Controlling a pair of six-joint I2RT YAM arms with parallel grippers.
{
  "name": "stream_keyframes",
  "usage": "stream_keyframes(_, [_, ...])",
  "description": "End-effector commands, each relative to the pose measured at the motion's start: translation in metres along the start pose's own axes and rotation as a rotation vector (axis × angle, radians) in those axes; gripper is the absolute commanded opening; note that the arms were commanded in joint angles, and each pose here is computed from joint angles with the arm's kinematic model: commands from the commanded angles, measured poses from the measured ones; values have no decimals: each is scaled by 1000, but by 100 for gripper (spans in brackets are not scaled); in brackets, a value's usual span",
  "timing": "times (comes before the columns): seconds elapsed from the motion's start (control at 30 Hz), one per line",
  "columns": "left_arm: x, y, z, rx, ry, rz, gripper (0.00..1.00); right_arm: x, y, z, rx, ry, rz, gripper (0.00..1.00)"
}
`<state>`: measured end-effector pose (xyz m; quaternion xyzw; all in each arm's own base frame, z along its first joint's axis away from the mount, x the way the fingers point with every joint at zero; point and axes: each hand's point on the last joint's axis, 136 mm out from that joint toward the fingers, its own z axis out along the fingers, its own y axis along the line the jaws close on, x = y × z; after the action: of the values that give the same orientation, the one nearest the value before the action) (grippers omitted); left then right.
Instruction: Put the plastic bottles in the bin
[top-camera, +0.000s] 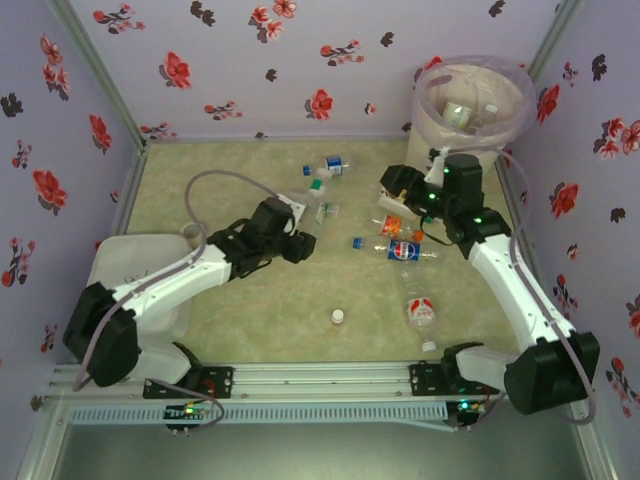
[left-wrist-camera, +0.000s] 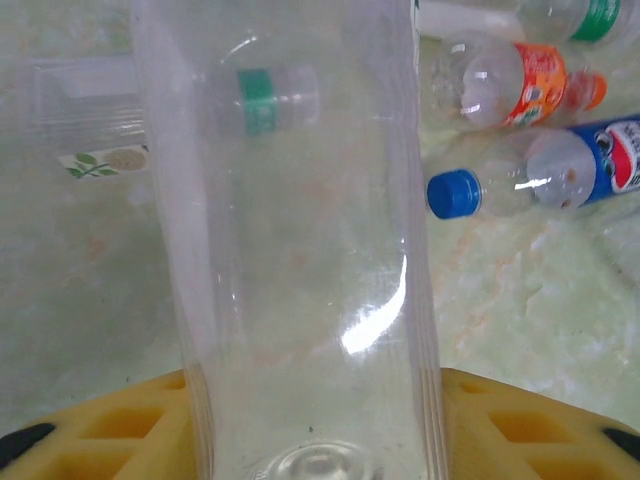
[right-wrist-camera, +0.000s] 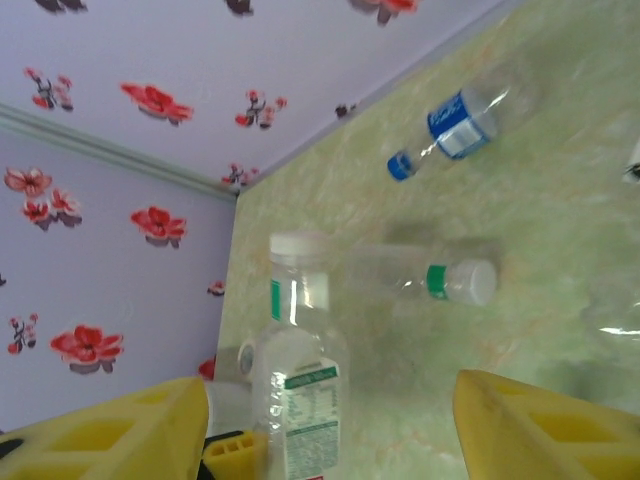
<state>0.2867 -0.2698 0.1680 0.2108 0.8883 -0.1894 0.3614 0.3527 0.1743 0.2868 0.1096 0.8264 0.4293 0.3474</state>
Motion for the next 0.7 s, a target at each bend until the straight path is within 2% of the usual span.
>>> stream_keyframes(0.0, [-12, -16, -14, 127, -115, -45, 28, 6, 13, 26, -64, 19, -2, 66])
stream_keyframes(0.07, [-13, -19, -20, 171, -158, -51, 28, 15, 22, 43, -114, 59, 4, 67])
stream_keyframes(0.23, [-13, -29, -22, 248, -186, -44, 28, 39, 47, 80, -191, 168, -8, 84])
stream_keyframes(0.37, [-15, -41, -23, 322, -196, -31, 28, 50, 47, 103, -165, 201, -19, 85])
stream_keyframes(0.43, [-16, -45, -23, 343, -201, -30, 28, 49, 44, 110, -160, 198, -21, 79])
stream_keyframes(0.53, [-10, -48, -19, 353, -150, -18, 28, 50, 48, 111, -176, 214, -25, 67])
stream_keyframes(0.67, [-8, -52, -16, 371, -136, -8, 28, 53, 42, 104, -136, 216, -52, 45])
